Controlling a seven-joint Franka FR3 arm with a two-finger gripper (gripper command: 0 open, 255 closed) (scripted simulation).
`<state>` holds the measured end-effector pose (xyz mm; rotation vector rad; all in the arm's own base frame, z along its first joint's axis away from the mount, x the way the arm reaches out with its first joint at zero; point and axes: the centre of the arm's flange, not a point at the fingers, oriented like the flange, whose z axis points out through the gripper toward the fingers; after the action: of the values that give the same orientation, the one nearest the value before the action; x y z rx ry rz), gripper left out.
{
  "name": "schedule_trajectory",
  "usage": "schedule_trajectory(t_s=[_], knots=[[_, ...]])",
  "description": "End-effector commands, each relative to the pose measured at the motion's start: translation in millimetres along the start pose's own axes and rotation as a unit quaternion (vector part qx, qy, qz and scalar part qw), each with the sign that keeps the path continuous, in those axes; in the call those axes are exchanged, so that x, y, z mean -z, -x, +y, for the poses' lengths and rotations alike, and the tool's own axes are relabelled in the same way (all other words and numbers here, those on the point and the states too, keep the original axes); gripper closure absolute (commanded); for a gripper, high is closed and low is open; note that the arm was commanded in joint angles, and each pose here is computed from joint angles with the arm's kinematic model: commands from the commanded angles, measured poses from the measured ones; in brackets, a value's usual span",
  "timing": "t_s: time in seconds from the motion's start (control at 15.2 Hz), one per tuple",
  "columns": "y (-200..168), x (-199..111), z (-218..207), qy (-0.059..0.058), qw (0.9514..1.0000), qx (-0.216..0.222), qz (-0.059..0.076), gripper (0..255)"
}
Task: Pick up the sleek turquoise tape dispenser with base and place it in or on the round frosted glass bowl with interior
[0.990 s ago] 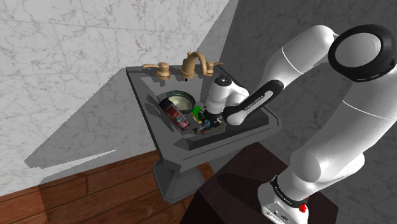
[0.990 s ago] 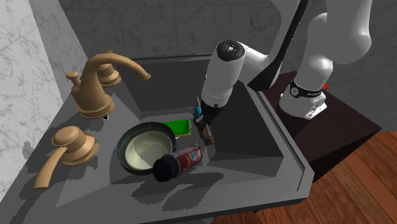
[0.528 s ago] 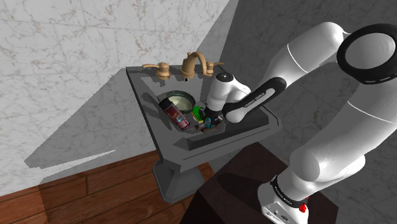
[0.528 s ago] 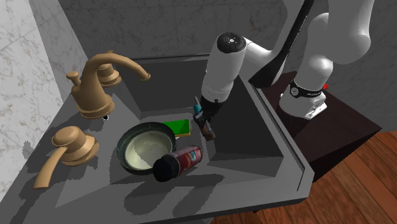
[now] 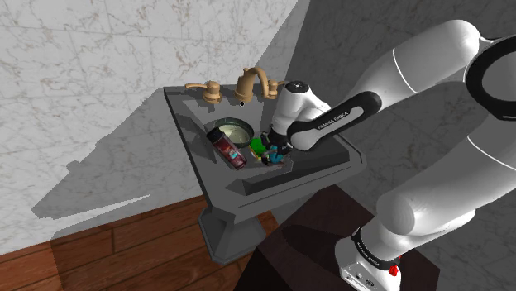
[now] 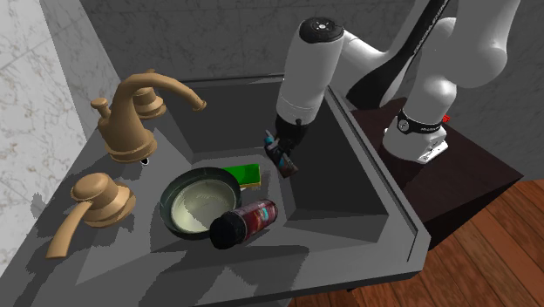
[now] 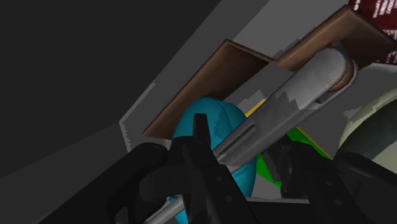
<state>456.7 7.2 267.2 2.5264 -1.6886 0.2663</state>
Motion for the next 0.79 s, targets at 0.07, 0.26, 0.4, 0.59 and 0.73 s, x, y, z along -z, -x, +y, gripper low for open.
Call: schedule_trajectory(t_s=[0.07,0.26,0.4,0.59,0.73], knots=[[-3.1,14.8,-0.1,0.0,1.0,0.0,0.0,255],[-6.1,30.3,-0.4,0.0,1.0,0.0,0.0,255],[-8.2,40.7,-0.7,0.0,1.0,0.0,0.0,255],[-11.3,56.2,-1.0,0.0,1.0,0.0,0.0,255],[-13.3,66.6,-1.2,0.0,1.0,0.0,0.0,255]])
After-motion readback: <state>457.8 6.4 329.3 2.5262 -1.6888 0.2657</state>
